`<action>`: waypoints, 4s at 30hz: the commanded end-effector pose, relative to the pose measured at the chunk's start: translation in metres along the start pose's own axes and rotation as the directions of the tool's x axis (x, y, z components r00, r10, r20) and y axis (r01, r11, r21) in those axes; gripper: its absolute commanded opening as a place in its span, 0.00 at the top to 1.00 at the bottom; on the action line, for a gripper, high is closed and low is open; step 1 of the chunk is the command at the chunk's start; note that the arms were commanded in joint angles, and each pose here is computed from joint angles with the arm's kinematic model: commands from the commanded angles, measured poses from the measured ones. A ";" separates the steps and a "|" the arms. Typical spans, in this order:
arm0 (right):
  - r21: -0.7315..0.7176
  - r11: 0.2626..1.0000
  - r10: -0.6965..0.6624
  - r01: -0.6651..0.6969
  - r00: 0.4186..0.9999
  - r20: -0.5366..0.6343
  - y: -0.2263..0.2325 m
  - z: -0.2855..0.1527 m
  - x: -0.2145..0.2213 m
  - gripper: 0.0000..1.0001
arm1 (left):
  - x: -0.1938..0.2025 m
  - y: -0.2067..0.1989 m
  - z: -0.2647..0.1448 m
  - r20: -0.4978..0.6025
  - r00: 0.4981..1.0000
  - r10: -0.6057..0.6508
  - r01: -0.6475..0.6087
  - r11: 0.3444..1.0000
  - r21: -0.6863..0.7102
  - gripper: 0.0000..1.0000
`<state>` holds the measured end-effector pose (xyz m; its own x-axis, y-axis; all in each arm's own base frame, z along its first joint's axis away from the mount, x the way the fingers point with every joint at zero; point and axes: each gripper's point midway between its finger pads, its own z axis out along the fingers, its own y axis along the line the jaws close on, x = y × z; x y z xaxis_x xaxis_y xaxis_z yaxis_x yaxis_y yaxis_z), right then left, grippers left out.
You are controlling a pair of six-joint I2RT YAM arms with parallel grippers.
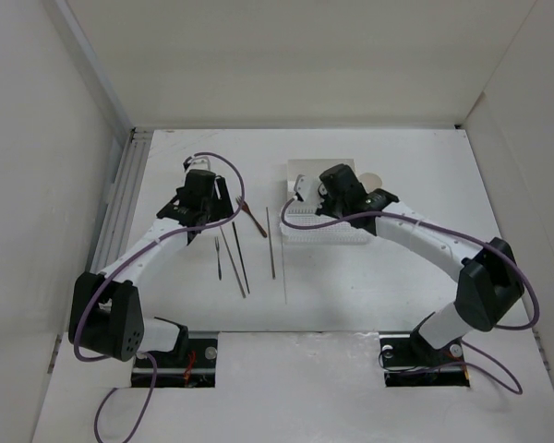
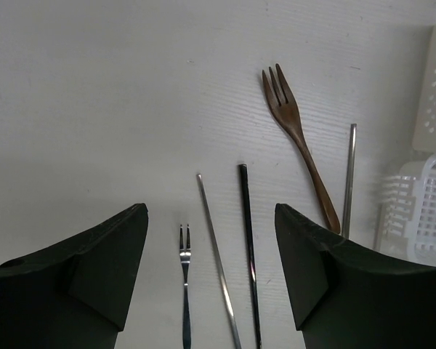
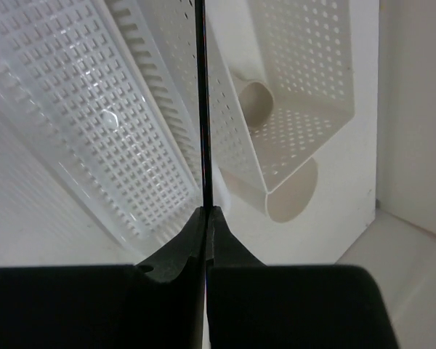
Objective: Sort the eating utensils into containers
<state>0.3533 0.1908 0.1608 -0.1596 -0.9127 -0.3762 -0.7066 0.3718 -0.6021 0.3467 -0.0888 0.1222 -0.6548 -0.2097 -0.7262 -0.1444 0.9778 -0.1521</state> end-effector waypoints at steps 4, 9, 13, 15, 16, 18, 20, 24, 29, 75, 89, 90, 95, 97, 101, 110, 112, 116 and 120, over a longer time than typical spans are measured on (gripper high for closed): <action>-0.064 0.965 -0.242 0.255 0.957 0.161 -0.004 0.018 -0.024 1.00 | -0.009 -0.009 -0.005 0.047 0.999 0.013 -0.016 0.998 0.060 0.31; -0.130 0.948 -0.261 0.289 0.945 0.198 0.018 0.036 -0.025 1.00 | -0.008 -0.011 -0.006 0.044 0.999 0.014 -0.017 0.998 0.068 0.31; -0.178 0.943 -0.254 0.281 0.954 0.162 0.022 0.052 -0.014 0.94 | -0.007 -0.019 -0.004 0.038 0.999 0.026 -0.030 0.993 0.115 0.30; -0.201 0.943 -0.241 0.265 0.961 0.135 0.025 0.059 -0.005 0.87 | -0.008 -0.023 -0.005 0.041 0.998 0.054 -0.059 0.988 0.141 0.30; -0.189 0.946 -0.239 0.263 0.961 0.143 0.023 0.060 -0.008 0.84 | -0.007 -0.025 -0.005 0.037 0.998 0.054 -0.059 0.987 0.151 0.30; -0.175 0.947 -0.245 0.270 0.957 0.153 0.020 0.060 -0.011 0.75 | -0.004 -0.026 -0.004 0.034 0.997 0.064 -0.069 0.984 0.162 0.30; -0.168 0.948 -0.244 0.269 0.957 0.157 0.018 0.058 -0.012 0.69 | -0.001 -0.027 -0.002 0.023 0.998 0.067 -0.070 0.983 0.167 0.30; -0.151 0.948 -0.257 0.281 0.954 0.156 0.019 0.057 -0.017 0.54 | 0.001 -0.032 -0.001 0.016 0.996 0.088 -0.090 0.976 0.200 0.40; 0.085 0.996 -0.006 -0.015 0.969 0.247 -0.043 0.015 -0.053 0.53 | 0.006 -0.041 -0.006 0.000 0.993 0.117 -0.114 0.968 0.225 0.64; 0.036 0.703 0.520 -0.711 0.547 0.656 -0.053 -0.206 0.008 0.46 | 0.148 0.003 0.000 -0.434 0.900 0.044 -0.060 0.998 -0.022 1.00; 0.038 0.685 0.494 -0.728 0.502 0.710 -0.082 -0.171 -0.019 0.42 | -0.008 -0.072 -0.037 -0.057 0.931 0.361 -0.345 0.919 0.190 1.00; 0.032 0.672 0.491 -0.740 0.477 0.729 -0.093 -0.170 -0.014 0.42 | -0.019 -0.083 -0.041 0.006 0.892 0.452 -0.441 0.868 0.229 1.00; 0.048 0.582 0.521 -0.812 0.418 0.744 -0.144 -0.155 0.009 0.42 | -0.050 -0.154 -0.063 0.325 0.690 0.647 -0.720 0.566 0.402 1.00; 0.088 0.533 0.506 -0.842 0.400 0.764 -0.176 -0.166 0.019 0.42 | -0.057 -0.192 -0.077 0.440 0.609 0.660 -0.787 0.433 0.439 1.00; 0.129 0.518 0.497 -0.846 0.420 0.759 -0.210 -0.159 0.033 0.42 | -0.043 -0.243 -0.077 0.552 0.384 0.740 -0.899 0.162 0.408 1.00; 0.178 0.533 0.459 -0.827 0.459 0.760 -0.225 -0.148 0.057 0.43 | 0.035 -0.299 -0.045 0.614 0.191 0.766 -0.857 -0.174 0.484 1.00; 0.179 0.545 0.460 -0.819 0.471 0.753 -0.218 -0.145 0.059 0.43 | 0.042 -0.304 -0.035 0.621 0.175 0.764 -0.865 -0.182 0.467 1.00; 0.206 0.560 0.435 -0.803 0.496 0.752 -0.213 -0.151 0.062 0.43 | 0.041 -0.320 -0.021 0.639 0.144 0.756 -0.881 -0.196 0.431 1.00; 0.246 0.569 0.399 -0.785 0.524 0.752 -0.211 -0.161 0.065 0.43 | 0.051 -0.323 -0.005 0.633 0.119 0.765 -0.871 -0.226 0.437 1.00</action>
<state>0.3897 0.0260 0.3485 0.0488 -0.1680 -0.9846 -0.1178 0.9779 -0.1727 0.3472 -0.3995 0.1095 0.1901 0.7748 -0.6029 0.9539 -0.0005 0.3002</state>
